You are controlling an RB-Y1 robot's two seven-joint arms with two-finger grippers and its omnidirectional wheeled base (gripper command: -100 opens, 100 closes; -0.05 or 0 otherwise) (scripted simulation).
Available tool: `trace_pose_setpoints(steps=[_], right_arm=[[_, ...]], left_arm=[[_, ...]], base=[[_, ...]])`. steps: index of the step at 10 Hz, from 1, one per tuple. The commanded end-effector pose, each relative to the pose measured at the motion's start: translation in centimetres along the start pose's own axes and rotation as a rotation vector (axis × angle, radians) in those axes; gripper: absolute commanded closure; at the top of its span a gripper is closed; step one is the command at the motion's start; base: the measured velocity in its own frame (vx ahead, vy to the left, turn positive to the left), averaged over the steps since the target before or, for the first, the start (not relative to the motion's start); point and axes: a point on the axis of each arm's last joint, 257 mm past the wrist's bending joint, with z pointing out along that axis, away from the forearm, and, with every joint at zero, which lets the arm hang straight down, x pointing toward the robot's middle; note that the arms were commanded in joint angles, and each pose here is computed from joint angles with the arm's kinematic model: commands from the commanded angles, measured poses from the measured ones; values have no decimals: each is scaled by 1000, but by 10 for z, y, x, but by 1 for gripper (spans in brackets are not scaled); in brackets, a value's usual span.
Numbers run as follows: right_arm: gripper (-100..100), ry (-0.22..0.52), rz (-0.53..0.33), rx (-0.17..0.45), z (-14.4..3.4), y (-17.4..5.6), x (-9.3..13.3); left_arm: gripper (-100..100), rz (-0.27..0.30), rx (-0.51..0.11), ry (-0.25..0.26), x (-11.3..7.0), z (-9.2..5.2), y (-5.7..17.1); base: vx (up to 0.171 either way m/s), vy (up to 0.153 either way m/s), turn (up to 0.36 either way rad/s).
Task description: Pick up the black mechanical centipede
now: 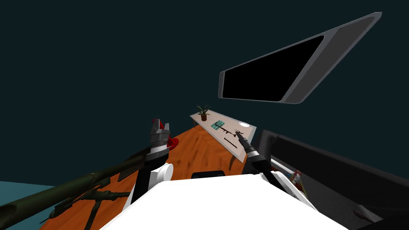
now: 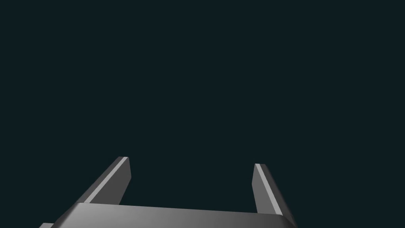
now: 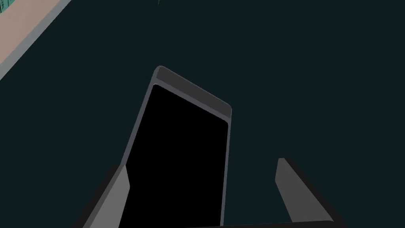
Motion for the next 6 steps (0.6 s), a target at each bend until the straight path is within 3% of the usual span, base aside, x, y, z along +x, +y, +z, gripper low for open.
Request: trace_pose_setpoints(steps=[1,3,4,6], right_arm=[[-100,47,-70,75,-7,-31,8],[-100,131,-182,192,-29,-78,23],[-100,136,-188,201,-31,-82,24],[-100,230,-301,319,-62,-132,38]], left_arm=[[0,0,0,0,0,0,0],[0,0,0,0,0,0,0],[0,0,0,0,0,0,0],[0,0,0,0,0,0,0]], base=[[78,85,134],[104,131,224],[91,108,52],[123,94,161]])
